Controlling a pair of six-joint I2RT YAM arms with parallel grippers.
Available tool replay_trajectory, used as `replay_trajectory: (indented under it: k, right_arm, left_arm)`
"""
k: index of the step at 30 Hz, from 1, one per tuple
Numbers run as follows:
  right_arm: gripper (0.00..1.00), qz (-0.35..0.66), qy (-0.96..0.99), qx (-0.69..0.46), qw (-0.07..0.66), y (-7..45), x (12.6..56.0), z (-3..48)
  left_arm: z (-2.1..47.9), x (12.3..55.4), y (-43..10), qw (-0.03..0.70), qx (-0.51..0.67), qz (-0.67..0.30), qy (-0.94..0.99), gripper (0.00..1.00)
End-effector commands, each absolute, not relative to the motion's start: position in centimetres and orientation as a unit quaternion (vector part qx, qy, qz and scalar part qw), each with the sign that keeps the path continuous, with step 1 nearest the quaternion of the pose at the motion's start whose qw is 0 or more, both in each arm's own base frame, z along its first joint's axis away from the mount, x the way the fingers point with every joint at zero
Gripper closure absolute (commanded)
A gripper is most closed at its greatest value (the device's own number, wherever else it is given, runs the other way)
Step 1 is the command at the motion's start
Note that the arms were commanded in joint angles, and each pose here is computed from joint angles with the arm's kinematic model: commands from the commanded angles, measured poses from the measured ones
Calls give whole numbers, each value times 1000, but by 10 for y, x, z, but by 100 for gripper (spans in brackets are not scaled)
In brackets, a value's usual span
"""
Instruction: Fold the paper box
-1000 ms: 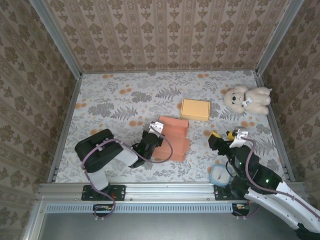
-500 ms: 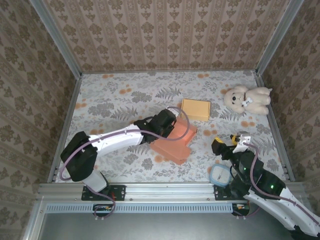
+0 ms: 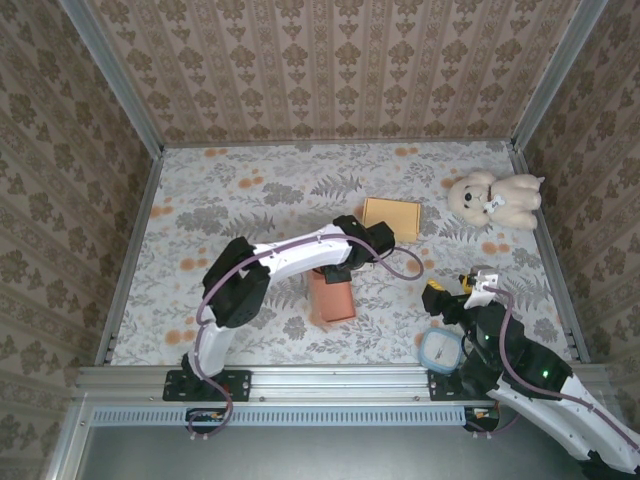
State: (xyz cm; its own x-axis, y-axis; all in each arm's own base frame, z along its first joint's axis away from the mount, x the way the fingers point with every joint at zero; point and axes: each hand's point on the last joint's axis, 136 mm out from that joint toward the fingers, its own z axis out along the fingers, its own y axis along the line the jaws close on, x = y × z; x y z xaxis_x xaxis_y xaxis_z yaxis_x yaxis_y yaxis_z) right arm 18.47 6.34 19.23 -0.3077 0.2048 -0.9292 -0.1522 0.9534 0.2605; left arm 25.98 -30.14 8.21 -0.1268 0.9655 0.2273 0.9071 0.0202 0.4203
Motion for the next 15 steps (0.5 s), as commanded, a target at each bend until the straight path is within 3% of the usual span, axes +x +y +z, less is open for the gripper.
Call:
replay_trajectory:
  k: [1,15]
  right_arm:
    - [15,150,786,35,598,53,182,202]
    - [15,183,784,19,593,67,181,203]
  left_arm:
    - [99,266,-300,58,706,275,650,100]
    - [49,310,-318,171,699,278,637,100]
